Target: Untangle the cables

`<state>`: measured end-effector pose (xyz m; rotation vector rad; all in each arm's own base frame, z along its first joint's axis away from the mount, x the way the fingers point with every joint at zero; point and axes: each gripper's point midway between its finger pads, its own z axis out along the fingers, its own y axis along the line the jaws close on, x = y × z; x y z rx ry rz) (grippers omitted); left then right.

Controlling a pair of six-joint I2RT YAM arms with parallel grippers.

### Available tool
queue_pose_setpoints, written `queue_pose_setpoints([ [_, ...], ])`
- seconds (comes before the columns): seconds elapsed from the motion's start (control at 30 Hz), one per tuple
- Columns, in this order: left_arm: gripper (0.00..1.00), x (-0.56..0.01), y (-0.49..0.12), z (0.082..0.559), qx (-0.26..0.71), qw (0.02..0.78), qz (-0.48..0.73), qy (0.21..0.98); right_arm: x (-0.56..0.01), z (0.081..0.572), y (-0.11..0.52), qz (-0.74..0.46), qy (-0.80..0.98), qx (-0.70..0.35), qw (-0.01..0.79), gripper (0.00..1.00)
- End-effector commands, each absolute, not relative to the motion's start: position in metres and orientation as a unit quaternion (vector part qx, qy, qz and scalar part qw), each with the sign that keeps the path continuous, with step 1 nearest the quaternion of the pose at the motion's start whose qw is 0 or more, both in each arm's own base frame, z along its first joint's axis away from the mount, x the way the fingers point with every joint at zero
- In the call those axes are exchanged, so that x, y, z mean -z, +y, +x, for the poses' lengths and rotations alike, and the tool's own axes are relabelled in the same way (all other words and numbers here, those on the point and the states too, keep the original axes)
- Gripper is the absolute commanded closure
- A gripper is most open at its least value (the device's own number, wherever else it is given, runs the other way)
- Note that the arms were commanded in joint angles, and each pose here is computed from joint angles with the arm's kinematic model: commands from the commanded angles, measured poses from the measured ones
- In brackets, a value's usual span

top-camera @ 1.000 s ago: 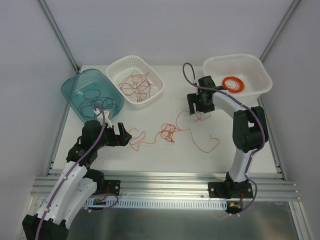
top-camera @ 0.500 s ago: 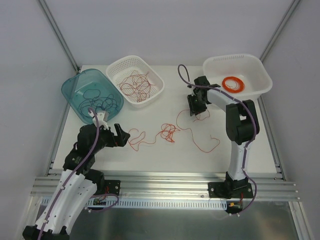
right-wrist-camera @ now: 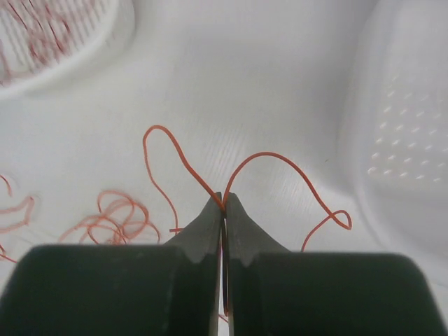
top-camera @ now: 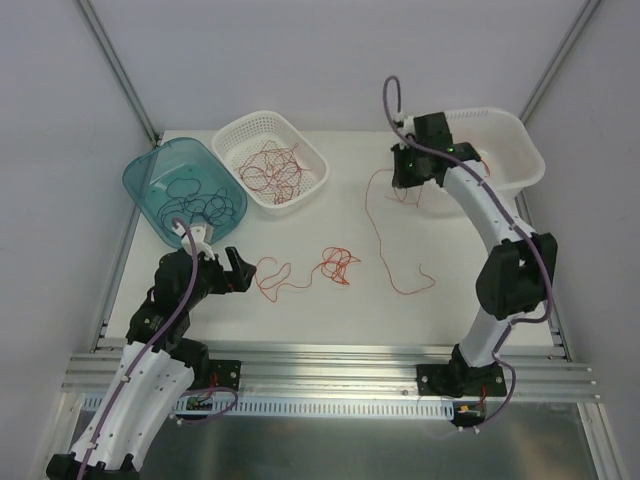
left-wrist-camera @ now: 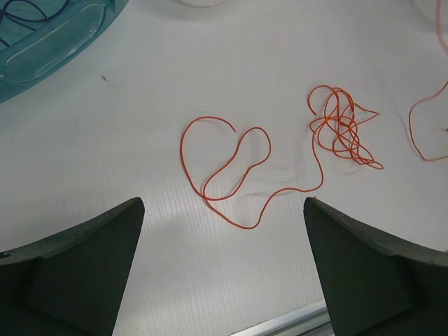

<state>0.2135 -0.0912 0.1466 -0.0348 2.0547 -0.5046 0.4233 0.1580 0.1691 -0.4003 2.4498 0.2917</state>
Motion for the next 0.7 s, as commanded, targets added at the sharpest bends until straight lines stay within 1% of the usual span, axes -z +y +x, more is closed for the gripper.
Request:
queue_pose_setpoints([
  [0.0, 0.01, -0.148, -0.090, 0.216, 0.203, 0.495, -0.014, 0.845, -0.288, 0.437, 0.134, -0.096, 0.886, -0.137, 0.433, 0.99],
  [0.03, 0.01, -0.147, -0.090, 0.216, 0.202, 0.495, -0.015, 0.845, -0.302, 0.442, 0.120, -0.063, 0.883, -0.141, 0.444, 0.99],
  [0.07, 0.01, -0.147, -0.089, 0.216, 0.201, 0.494, -0.015, 0.846, -0.332, 0.448, 0.113, -0.048, 0.868, -0.145, 0.473, 0.99],
  [0.13, 0.01, -0.147, -0.089, 0.216, 0.201, 0.496, -0.015, 0.845, -0.353, 0.456, 0.095, -0.011, 0.856, -0.160, 0.491, 0.99],
  [0.2, 0.01, -0.146, -0.089, 0.217, 0.199, 0.495, -0.017, 0.846, -0.380, 0.463, 0.090, -0.001, 0.833, -0.190, 0.519, 0.99],
  [0.23, 0.01, -0.146, -0.089, 0.217, 0.198, 0.494, -0.017, 0.846, -0.382, 0.471, 0.078, 0.021, 0.829, -0.197, 0.523, 0.99],
  [0.3, 0.01, -0.146, -0.088, 0.217, 0.198, 0.494, -0.017, 0.846, -0.395, 0.481, 0.072, 0.032, 0.811, -0.220, 0.541, 0.99],
  [0.43, 0.01, -0.145, -0.088, 0.217, 0.198, 0.493, -0.019, 0.847, -0.385, 0.508, 0.037, 0.088, 0.798, -0.223, 0.553, 0.99],
  [0.57, 0.01, -0.144, -0.088, 0.217, 0.198, 0.492, -0.020, 0.848, -0.346, 0.537, 0.005, 0.143, 0.806, -0.214, 0.533, 0.99],
  [0.6, 0.01, -0.144, -0.088, 0.217, 0.197, 0.491, -0.020, 0.848, -0.326, 0.545, -0.002, 0.156, 0.814, -0.206, 0.520, 0.98],
  [0.67, 0.01, -0.144, -0.088, 0.217, 0.198, 0.490, -0.021, 0.849, -0.308, 0.552, -0.014, 0.170, 0.823, -0.190, 0.508, 0.96],
])
